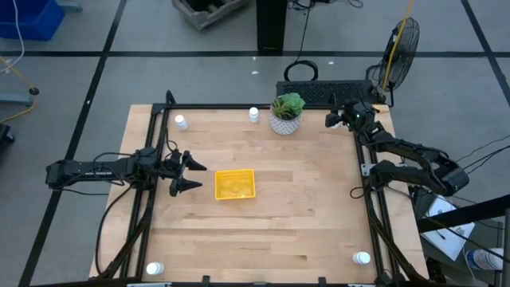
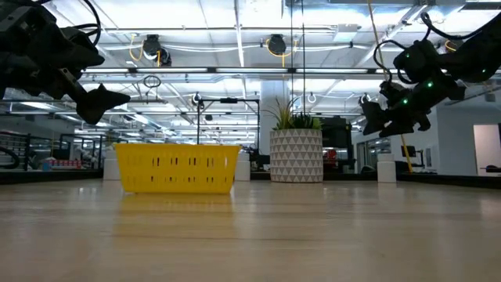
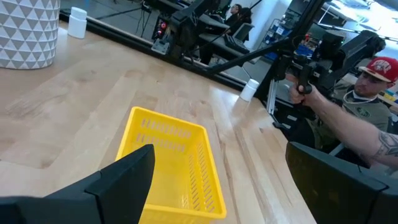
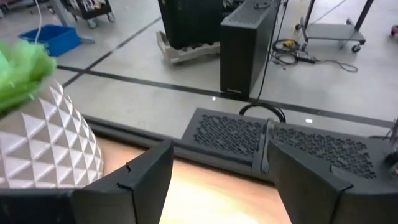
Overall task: Pick and place pill bottles into a basket
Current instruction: Put the white pill bottle into the yellow bin
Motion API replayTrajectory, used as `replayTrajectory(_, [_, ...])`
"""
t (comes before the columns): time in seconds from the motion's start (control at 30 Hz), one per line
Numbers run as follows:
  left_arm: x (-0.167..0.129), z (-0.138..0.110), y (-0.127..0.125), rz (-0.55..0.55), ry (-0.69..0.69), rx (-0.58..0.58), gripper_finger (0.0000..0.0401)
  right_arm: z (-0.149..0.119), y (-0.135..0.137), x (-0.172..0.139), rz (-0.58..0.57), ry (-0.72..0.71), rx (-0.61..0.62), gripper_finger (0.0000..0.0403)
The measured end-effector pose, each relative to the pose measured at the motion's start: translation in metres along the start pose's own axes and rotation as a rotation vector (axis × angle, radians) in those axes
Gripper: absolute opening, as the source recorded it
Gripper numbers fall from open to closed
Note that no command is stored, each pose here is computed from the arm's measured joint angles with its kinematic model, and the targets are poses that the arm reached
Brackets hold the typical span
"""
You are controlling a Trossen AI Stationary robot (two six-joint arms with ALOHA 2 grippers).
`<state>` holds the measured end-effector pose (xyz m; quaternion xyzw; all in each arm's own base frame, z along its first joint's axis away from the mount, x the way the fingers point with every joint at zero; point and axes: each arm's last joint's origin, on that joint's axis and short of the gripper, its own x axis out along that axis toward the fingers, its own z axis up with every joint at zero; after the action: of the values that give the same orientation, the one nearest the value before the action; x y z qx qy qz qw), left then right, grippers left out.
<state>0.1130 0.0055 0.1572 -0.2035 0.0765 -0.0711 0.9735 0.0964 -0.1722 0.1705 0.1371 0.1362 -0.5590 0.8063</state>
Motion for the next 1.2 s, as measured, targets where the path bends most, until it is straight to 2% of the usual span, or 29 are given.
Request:
replayTrajectory(0.57, [0.000,0.000,0.000,0.000,0.000,-0.001,0.0365,-0.019,0.002,0.000,0.038,0.175,-0.029,0.0251])
replayTrajectory(0.87, [0.000,0.000,0.000,0.000,0.000,-0.002,0.0365,-0.021,0.006,-0.001,0.053,0.196,-0.047,0.0251])
replayTrajectory(1.2, [0.000,0.000,0.000,-0.014,0.006,-0.005,0.0365,-0.011,0.006,0.001,-0.003,0.154,-0.049,0.0251])
